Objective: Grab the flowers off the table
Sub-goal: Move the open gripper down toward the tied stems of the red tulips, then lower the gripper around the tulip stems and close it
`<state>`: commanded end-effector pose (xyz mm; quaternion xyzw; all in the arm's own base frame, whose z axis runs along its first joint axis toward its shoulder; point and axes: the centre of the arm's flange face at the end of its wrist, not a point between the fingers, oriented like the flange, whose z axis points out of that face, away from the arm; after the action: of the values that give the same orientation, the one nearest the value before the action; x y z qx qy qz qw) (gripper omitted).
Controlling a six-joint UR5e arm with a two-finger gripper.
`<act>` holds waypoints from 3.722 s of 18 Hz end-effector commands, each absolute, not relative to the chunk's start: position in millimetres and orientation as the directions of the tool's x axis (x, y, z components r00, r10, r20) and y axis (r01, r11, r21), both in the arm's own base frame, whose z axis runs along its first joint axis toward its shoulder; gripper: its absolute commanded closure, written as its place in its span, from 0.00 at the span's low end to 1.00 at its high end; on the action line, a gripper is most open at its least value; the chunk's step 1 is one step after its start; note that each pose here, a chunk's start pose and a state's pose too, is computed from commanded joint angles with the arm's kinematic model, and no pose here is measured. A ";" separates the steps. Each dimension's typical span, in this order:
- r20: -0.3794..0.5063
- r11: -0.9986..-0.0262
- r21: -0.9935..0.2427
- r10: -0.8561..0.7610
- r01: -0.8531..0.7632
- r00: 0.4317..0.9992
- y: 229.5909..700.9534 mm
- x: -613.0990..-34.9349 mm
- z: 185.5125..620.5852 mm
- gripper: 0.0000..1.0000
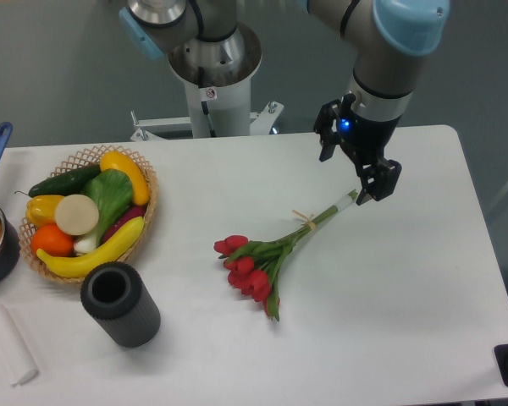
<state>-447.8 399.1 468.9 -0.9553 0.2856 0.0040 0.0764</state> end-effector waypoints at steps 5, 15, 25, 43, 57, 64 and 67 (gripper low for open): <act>-0.042 -0.823 -0.154 -0.548 -0.547 0.836 401.0 -445.7 464.2 0.00; 0.063 -0.899 -0.182 -0.414 -0.397 0.908 402.0 -433.6 420.2 0.00; 0.185 -0.900 -0.164 -0.431 -0.405 0.883 413.1 -408.5 320.3 0.00; 0.125 -0.965 -0.143 -0.236 -0.218 0.964 445.5 -409.7 237.5 0.00; 0.133 -0.963 -0.059 -0.269 -0.263 0.954 445.0 -392.4 194.7 0.00; 0.118 -0.961 -0.067 -0.275 -0.268 0.954 443.5 -388.3 180.2 0.00; 0.115 -0.961 -0.067 -0.275 -0.268 0.955 444.1 -387.8 181.2 0.13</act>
<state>-387.8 444.1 181.2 -0.9883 0.1374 -0.0617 0.0255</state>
